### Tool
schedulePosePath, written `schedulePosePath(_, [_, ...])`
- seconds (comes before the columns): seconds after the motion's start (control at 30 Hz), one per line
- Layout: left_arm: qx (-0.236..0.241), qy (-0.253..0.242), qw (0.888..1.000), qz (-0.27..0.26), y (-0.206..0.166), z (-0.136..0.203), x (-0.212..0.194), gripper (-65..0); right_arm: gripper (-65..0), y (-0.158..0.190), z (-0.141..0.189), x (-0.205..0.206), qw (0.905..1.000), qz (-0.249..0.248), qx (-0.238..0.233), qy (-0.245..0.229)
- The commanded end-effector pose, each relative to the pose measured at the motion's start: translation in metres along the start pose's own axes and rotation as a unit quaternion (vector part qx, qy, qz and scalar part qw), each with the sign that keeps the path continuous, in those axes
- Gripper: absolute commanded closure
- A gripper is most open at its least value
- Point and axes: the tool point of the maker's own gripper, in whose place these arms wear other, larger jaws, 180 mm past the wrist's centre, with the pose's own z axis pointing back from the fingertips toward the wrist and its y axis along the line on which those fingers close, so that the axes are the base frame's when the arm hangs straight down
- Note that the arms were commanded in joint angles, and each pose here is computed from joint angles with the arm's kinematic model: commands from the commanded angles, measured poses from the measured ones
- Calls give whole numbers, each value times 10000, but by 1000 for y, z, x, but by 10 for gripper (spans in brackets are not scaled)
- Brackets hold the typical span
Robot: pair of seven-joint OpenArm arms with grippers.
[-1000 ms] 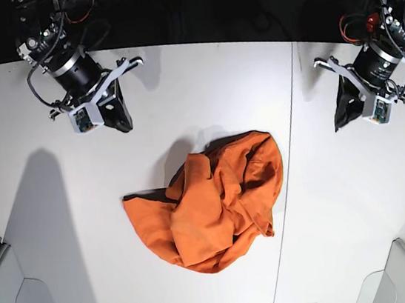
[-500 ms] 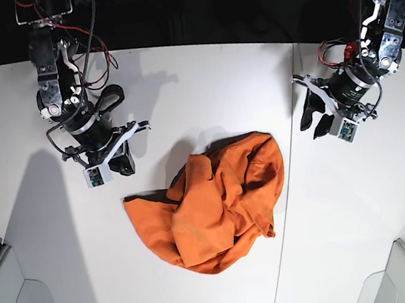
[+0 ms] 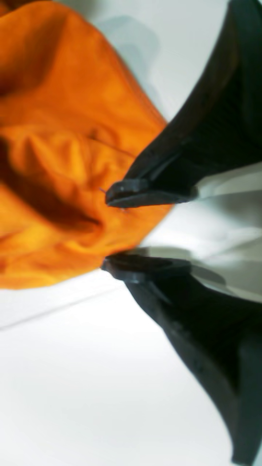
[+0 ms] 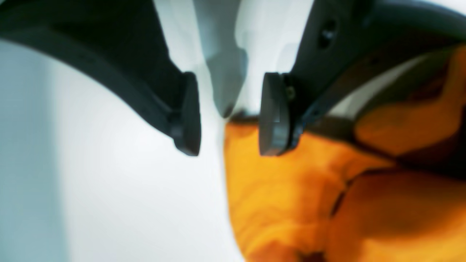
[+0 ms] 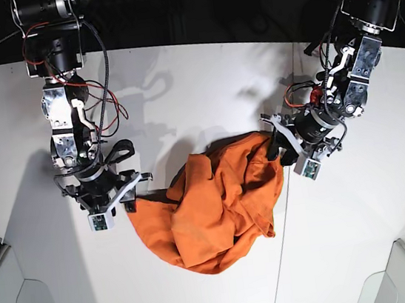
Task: Layout the t-shirt on the table in an organized manner, then fold the t-shirt properly
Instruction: 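Move both grippers down to the crumpled orange t-shirt and grasp it, then pull the grippers apart to stretch the shirt across the table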
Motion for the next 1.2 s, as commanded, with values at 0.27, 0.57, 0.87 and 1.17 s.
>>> schedulePosePath(0.27, [-57, 33, 9994, 353, -9, -19, -8, -239, -232, 15, -23, 8, 9993, -20, 379, 31])
schedulePosePath(0.57, [273, -157, 9995, 48, 24, -14, 9, 0, 0, 9, -20, 20, 9986, 452, 227, -153])
schedulePosePath(0.87, [1219, -477, 9914, 69, 128, 35, 45, 0, 0, -46, 4, 50, 9955, 811, -346, -361])
schedulePosePath(1.17, [1639, -405, 9850, -358, 174, 69, 54, -66, 0, -118, 31, 66, 9920, 331, -1067, -579])
